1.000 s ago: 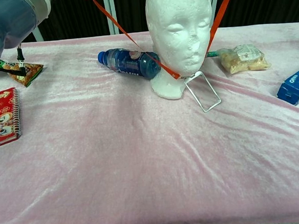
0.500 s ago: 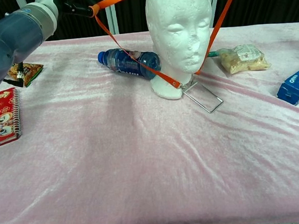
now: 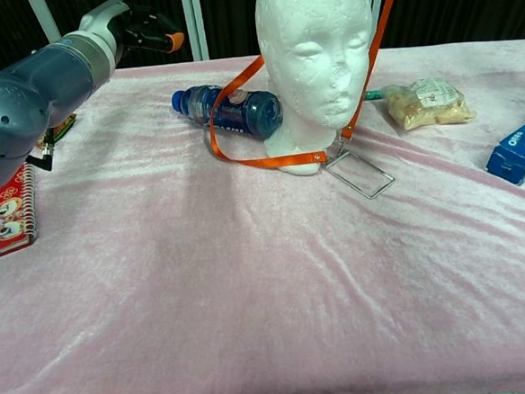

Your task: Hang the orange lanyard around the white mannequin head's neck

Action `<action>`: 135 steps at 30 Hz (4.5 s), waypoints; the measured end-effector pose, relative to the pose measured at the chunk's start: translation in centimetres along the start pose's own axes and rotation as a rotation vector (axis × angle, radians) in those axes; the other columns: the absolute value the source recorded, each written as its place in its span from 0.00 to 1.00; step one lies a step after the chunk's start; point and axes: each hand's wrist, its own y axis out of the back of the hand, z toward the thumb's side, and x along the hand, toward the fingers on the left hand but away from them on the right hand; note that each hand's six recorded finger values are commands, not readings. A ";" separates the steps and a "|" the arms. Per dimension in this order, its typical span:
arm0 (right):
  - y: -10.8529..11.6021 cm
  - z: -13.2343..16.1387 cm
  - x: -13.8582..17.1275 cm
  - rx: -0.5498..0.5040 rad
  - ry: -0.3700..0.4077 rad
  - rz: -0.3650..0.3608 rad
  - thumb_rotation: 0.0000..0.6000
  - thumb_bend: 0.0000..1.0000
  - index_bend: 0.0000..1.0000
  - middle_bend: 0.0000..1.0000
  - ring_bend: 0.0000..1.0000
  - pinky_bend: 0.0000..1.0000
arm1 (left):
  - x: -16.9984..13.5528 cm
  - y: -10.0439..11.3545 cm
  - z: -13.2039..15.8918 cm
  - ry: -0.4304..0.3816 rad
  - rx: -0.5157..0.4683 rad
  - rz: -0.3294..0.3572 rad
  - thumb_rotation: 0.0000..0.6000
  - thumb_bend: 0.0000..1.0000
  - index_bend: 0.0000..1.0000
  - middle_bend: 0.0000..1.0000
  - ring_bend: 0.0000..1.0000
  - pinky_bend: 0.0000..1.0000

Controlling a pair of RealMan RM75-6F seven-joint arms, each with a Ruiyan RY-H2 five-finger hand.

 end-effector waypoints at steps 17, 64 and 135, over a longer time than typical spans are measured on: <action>-1.8 -2.2 -0.1 0.143 -0.014 0.116 1.00 0.00 0.11 0.00 0.06 0.11 | -0.6 -1.5 -0.5 0.015 0.079 -0.106 1.00 0.09 0.19 0.02 0.00 0.00; 2.9 -19.5 18.9 0.536 -0.028 -0.023 1.00 0.45 0.30 0.56 0.56 0.49 | -26.6 19.8 -9.1 0.039 0.694 0.182 1.00 0.10 0.21 0.02 0.00 0.00; -19.3 -11.4 19.0 0.619 0.125 0.429 1.00 0.54 0.26 0.72 0.70 0.62 | -28.5 19.4 -12.6 0.066 0.710 0.199 1.00 0.10 0.21 0.02 0.00 0.00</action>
